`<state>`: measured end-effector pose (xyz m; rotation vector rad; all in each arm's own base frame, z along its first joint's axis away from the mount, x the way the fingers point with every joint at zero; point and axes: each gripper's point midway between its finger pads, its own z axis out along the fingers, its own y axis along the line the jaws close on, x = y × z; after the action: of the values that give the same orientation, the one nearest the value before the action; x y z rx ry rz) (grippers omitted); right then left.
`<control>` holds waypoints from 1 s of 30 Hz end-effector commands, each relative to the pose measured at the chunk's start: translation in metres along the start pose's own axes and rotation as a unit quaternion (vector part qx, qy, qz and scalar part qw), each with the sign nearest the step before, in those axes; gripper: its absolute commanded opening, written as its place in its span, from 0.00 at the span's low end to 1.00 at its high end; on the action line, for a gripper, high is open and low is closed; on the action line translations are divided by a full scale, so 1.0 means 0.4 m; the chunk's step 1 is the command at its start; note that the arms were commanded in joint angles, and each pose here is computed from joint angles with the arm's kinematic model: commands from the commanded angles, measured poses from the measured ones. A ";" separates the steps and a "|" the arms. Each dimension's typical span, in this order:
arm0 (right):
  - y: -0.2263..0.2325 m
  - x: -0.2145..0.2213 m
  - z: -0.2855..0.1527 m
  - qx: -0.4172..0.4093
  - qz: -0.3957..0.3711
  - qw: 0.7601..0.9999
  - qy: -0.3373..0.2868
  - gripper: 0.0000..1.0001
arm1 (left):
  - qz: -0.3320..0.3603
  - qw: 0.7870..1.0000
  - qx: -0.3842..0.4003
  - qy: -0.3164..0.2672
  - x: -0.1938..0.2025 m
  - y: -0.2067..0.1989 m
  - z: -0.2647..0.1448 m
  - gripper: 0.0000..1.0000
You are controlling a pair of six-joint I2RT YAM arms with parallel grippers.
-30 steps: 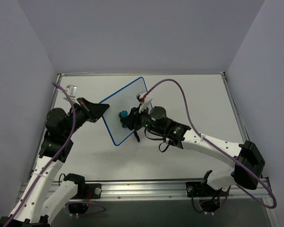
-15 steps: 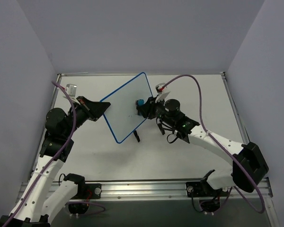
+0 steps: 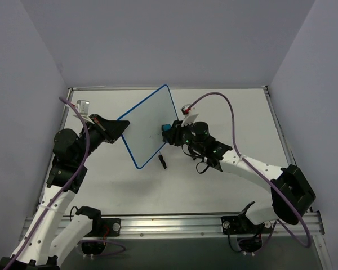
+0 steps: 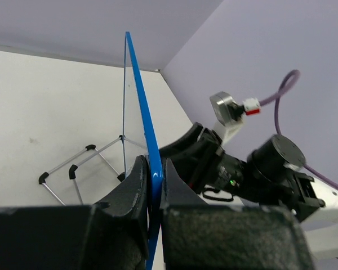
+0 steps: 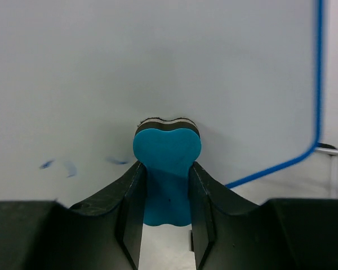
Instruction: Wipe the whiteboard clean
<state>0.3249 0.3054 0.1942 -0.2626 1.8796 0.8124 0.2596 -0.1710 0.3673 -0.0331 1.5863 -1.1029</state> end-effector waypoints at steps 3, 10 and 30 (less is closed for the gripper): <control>0.323 -0.003 -0.053 -0.147 -0.020 0.989 -0.011 0.00 | -0.041 0.978 0.205 -0.021 -0.080 -0.274 -0.068 0.02; 0.421 -0.009 -0.093 -0.186 -0.034 0.982 -0.017 0.00 | -0.053 0.977 0.206 -0.022 -0.081 -0.270 -0.059 0.02; -0.048 -0.098 -0.037 0.002 -0.015 1.000 -0.019 0.00 | -0.052 0.978 0.202 -0.021 -0.082 -0.279 -0.079 0.02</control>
<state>0.3664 0.2464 0.2292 -0.1327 1.8210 0.7245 0.2573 -0.1766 0.3761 -0.0738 1.5599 -1.1911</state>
